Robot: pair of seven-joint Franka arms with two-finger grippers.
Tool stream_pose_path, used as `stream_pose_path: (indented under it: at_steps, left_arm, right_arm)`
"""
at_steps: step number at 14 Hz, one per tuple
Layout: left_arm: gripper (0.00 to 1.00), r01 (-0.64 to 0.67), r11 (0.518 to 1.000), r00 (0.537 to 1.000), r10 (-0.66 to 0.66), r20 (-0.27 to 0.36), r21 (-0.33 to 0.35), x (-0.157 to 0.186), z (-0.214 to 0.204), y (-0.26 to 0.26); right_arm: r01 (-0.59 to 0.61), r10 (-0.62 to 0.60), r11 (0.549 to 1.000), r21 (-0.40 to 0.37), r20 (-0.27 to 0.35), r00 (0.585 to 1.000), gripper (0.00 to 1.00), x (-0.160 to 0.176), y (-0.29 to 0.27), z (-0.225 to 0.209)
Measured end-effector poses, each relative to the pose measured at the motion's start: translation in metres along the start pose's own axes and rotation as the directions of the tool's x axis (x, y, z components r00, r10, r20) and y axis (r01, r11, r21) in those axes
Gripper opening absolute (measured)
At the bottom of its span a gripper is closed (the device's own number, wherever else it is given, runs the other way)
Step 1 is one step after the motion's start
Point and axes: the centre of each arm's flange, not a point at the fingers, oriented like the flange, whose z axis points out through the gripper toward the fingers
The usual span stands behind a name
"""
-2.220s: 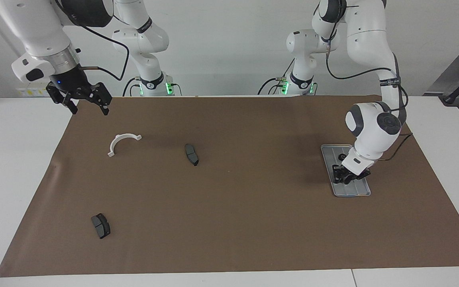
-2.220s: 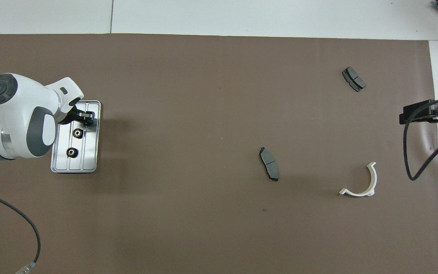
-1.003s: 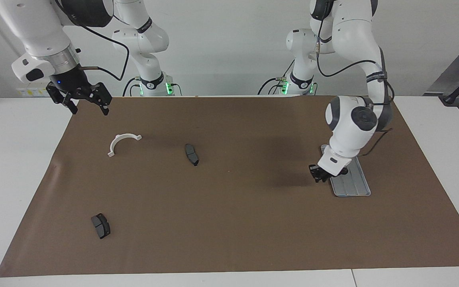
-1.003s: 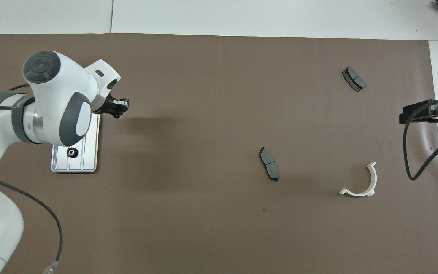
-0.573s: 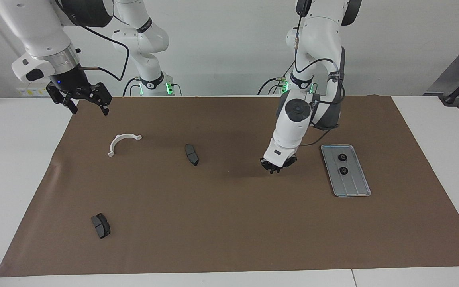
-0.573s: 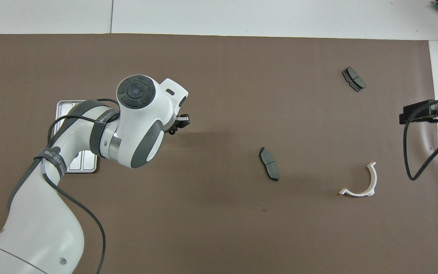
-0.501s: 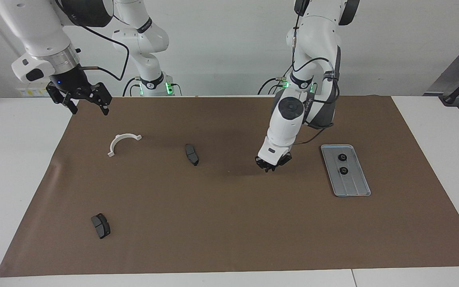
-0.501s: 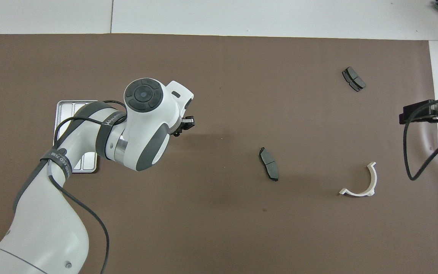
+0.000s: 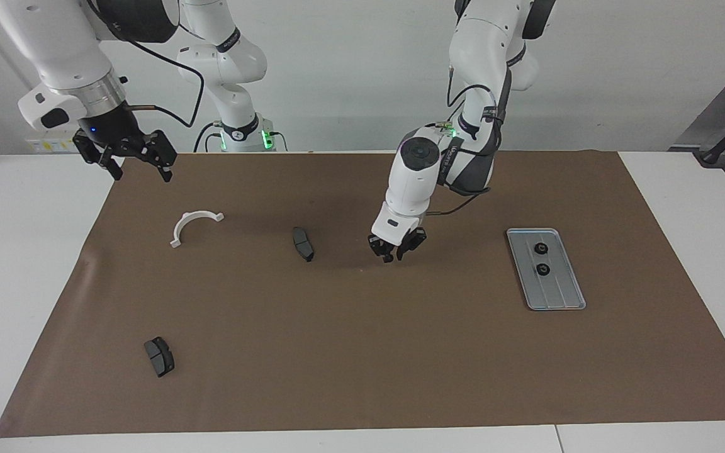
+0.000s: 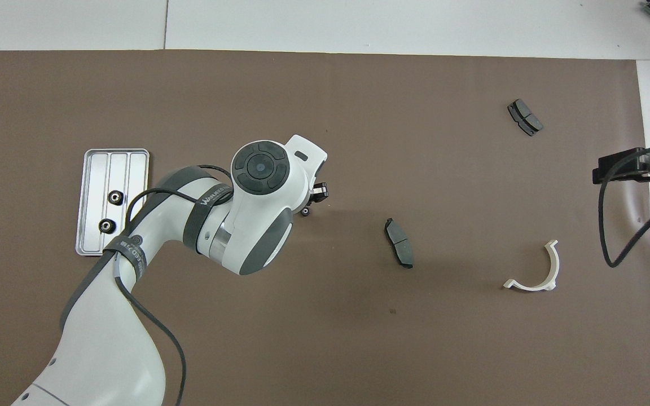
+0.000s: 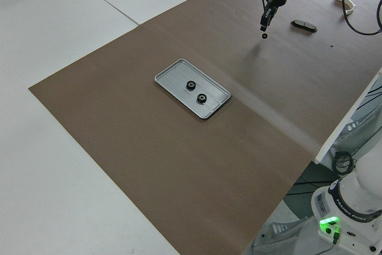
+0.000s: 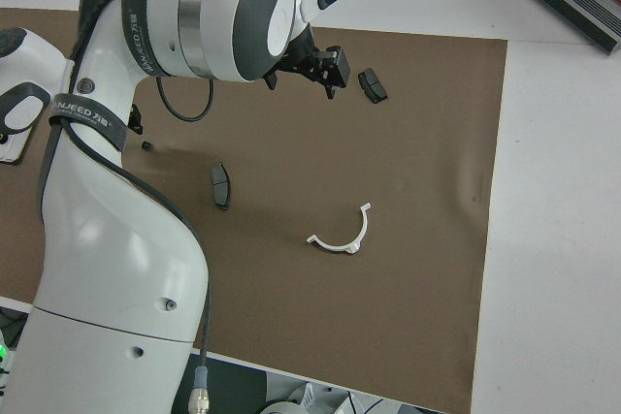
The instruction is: Place bearing gear from tray to pile
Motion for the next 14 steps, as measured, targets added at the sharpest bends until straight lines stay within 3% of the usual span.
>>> stream_pose_path:
  at_steps: [2,4,9,14]
  left_arm:
    - [0.71,0.014,1.000,1.000,-0.014,-0.008,-0.001,0.007,-0.003,-0.006]
    - [0.98,0.033,0.999,0.999,-0.033,-0.024,-0.002,0.034,-0.011,-0.036]
    - [1.00,-0.073,0.997,0.997,0.074,-0.020,0.026,0.108,-0.027,-0.161]
    - [1.00,-0.267,0.963,0.964,0.266,0.020,0.042,0.141,-0.020,-0.284]
  right_arm:
    - [0.000,0.000,1.000,0.000,0.000,1.000,1.00,0.000,0.000,0.000]
    - [0.000,0.000,1.000,0.000,0.000,1.000,1.00,0.000,0.000,0.000]
    - [0.001,-0.001,1.000,0.000,0.000,1.000,1.00,0.000,-0.001,0.000]
    - [0.046,-0.046,0.999,0.008,-0.006,0.999,1.00,-0.001,-0.027,0.001]
